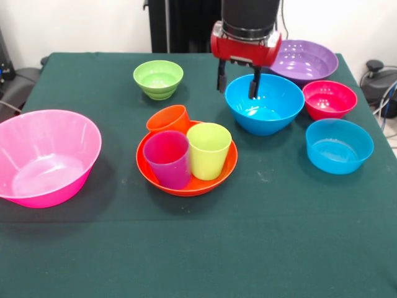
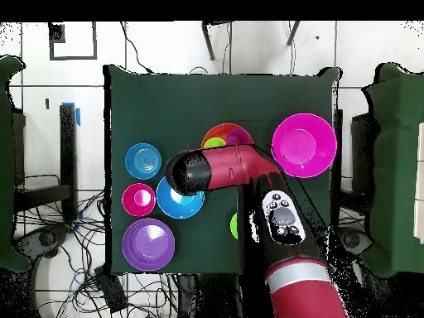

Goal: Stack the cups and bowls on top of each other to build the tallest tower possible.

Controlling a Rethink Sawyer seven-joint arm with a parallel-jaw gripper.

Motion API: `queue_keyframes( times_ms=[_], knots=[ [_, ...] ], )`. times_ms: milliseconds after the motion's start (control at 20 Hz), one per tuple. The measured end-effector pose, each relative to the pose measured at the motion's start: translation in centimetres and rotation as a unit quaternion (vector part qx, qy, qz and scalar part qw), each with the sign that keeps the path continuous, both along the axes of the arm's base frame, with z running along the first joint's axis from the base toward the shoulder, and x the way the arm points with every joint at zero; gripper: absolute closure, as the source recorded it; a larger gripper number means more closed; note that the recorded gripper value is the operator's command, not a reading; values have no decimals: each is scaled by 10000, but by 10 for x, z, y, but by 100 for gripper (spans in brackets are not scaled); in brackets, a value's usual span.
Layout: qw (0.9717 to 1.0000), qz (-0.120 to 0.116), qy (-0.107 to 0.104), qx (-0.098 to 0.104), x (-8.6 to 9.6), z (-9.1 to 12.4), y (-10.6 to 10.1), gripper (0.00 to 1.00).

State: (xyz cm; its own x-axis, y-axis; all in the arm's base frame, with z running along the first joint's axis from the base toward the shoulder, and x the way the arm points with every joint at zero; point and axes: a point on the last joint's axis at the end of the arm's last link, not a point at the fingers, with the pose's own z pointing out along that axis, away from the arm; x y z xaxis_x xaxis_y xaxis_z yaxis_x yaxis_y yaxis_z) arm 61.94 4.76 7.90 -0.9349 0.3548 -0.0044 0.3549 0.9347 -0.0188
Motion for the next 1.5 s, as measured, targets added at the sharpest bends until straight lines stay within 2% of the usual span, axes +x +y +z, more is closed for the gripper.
queue_keyframes(
  times_ms=[300,650,1000,1500],
  knots=[
    [9999,36,-129,-67,1,17,-7,0],
    [9994,71,-213,-256,2,27,-33,0],
    [9990,137,-180,-379,-3,20,-50,0],
    [9981,363,-42,-505,-16,-1,-61,0]
  ],
)
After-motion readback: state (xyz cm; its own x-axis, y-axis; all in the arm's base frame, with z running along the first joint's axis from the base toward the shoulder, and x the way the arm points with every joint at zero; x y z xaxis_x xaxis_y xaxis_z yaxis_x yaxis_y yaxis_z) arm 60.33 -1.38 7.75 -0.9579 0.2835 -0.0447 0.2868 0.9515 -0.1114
